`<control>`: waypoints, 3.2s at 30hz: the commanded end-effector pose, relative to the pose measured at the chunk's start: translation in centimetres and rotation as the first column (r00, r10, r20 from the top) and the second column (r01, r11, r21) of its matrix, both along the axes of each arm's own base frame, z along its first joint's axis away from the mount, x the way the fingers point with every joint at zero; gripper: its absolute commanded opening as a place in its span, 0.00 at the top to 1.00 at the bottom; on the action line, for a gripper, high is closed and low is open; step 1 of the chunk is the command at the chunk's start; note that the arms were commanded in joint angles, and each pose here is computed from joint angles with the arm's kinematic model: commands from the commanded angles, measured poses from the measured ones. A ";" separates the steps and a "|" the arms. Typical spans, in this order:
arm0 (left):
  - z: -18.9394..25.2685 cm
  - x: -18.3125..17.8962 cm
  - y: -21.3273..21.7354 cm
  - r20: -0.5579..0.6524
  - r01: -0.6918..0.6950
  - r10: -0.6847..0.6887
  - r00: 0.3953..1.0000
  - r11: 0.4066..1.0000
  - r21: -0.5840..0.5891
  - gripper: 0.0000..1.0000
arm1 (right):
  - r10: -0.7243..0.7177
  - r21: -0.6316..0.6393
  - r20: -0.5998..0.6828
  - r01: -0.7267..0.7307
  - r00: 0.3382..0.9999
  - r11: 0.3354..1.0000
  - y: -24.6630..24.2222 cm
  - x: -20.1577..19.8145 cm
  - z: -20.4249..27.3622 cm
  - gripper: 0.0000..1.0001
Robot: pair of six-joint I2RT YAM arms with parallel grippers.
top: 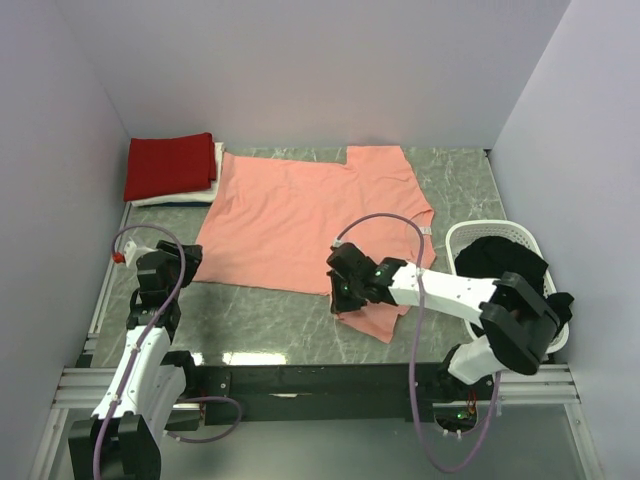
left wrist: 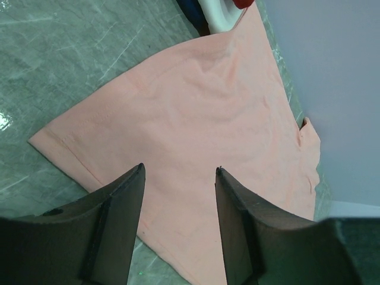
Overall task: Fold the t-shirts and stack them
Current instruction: Flatten the tshirt out, then fold the tshirt
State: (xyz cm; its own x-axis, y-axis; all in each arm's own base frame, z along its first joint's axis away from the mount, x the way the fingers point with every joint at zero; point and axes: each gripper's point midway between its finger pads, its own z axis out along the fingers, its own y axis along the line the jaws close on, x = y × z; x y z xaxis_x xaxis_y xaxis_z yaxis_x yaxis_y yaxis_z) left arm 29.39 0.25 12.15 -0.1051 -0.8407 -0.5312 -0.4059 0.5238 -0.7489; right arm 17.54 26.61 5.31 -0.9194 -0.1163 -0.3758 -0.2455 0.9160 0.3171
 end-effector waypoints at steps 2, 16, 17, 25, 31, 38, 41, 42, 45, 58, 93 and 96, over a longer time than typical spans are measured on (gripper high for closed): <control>2.0 0.6 -0.5 0.050 0.037 -0.038 0.998 0.999 0.023 0.44 | 0.021 0.142 -0.064 -0.012 0.998 0.990 2.3 1.1 0.9 0.91; 0.5 -0.3 0.4 -0.005 -0.035 0.035 0.999 0.999 0.033 0.44 | -0.407 0.231 0.114 0.374 0.907 0.898 -8.8 2.4 6.2 0.49; 0.4 -0.4 0.6 -0.011 -0.047 0.048 0.999 0.998 0.036 0.44 | -0.438 0.273 0.133 0.392 0.889 0.879 -9.6 2.0 7.1 0.48; -1.6 -1.3 1.6 -0.089 -0.126 0.133 0.987 0.989 0.074 0.44 | -0.566 0.240 0.041 0.541 0.824 0.806 -13.8 -2.0 2.2 0.47; -3.2 -2.0 2.3 -0.123 -0.174 0.185 0.975 0.980 0.098 0.44 | -0.539 0.235 -0.060 0.537 0.840 0.810 -13.2 -4.1 -1.9 0.47; -3.5 -2.4 3.4 -0.150 -0.236 0.253 0.956 0.964 0.120 0.42 | -0.547 0.207 -0.082 0.551 0.833 0.808 -13.8 -5.2 -2.8 0.44; -3.6 -2.4 3.7 -0.158 -0.257 0.275 0.949 0.959 0.121 0.41 | -0.520 0.224 -0.125 0.535 0.845 0.815 -13.0 -5.9 -3.6 0.44; -3.7 -2.5 3.9 -0.163 -0.265 0.284 0.945 0.956 0.125 0.41 | -0.506 0.221 -0.135 0.524 0.852 0.823 -12.7 -6.2 -4.0 0.44; -3.9 -2.4 3.4 -0.177 -0.255 0.277 0.944 0.958 0.133 0.41 | -0.500 0.180 -0.138 0.518 0.855 0.836 -12.6 -6.8 -4.8 0.44; -5.2 -1.8 3.5 -0.232 -0.267 0.296 0.927 0.952 0.148 0.45 | -0.562 0.202 0.053 0.542 0.826 0.816 -13.8 -3.4 0.2 1.00; -5.2 -1.0 3.6 -0.303 -0.262 0.310 0.901 0.946 0.189 0.99 | -0.575 0.390 0.141 0.488 0.806 0.781 -15.9 -4.7 8.1 1.00; -4.1 -2.9 3.7 -0.289 -0.275 0.318 0.903 0.944 0.181 0.99 | -0.575 0.400 0.142 0.485 0.806 0.778 -16.3 -5.2 8.6 1.00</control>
State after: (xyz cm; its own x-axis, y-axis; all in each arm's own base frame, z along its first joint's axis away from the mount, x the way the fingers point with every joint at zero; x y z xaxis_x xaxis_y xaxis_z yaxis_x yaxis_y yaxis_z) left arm 28.62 3.47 7.66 -0.0584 -0.7849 -0.6169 -0.7367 0.4509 -0.5040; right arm 12.57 11.12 12.20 -0.6978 0.5111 -0.5019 0.1412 0.7850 0.6032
